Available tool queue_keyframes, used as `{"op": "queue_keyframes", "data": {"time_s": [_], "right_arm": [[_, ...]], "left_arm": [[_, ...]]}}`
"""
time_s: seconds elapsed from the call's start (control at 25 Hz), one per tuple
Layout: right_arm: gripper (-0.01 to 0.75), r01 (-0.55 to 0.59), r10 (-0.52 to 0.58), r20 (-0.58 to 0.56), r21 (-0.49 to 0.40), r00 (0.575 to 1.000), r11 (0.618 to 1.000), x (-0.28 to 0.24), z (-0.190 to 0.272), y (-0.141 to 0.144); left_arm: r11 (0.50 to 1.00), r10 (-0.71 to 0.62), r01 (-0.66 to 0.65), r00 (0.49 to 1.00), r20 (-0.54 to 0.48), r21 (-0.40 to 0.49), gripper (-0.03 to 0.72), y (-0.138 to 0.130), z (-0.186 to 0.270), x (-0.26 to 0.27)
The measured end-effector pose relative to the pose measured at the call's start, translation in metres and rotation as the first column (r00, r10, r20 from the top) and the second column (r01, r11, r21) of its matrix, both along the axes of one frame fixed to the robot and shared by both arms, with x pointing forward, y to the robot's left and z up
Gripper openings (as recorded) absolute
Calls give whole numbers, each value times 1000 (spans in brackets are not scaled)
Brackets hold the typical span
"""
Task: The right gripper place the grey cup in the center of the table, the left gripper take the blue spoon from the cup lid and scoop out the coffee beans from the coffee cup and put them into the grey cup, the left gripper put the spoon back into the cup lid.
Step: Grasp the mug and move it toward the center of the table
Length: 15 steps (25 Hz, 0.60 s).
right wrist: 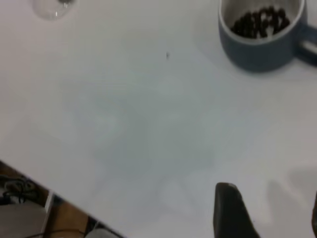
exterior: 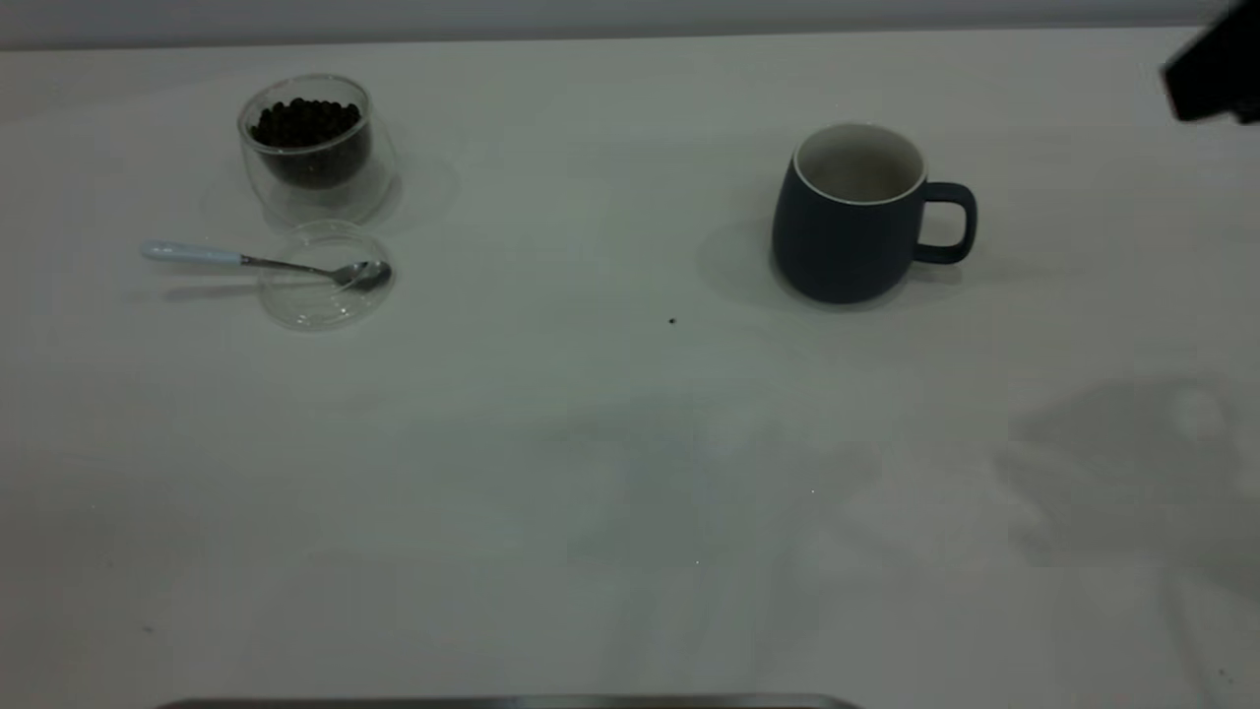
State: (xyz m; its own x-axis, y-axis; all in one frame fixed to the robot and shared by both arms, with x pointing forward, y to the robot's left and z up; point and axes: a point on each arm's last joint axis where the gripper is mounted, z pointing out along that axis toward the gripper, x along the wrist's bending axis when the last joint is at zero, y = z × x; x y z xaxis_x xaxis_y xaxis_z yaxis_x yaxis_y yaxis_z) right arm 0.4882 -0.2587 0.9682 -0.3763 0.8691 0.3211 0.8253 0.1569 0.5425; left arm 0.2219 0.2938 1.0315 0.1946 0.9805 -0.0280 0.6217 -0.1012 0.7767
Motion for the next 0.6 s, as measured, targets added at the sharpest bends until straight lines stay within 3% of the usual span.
{"op": "queue_keyframes", "data": {"time_s": [0.36,0.6], "right_arm": [[364,-57,59,-46,60,997,997,76,-41,5],[364,-142,142,-48,8,989,990,104,-78,4]], "left_arm": [[1000,-1,1,1000,0,1,445,0,0,0],[1000,-1,1,1000,0,1,445,0,0,0]]}}
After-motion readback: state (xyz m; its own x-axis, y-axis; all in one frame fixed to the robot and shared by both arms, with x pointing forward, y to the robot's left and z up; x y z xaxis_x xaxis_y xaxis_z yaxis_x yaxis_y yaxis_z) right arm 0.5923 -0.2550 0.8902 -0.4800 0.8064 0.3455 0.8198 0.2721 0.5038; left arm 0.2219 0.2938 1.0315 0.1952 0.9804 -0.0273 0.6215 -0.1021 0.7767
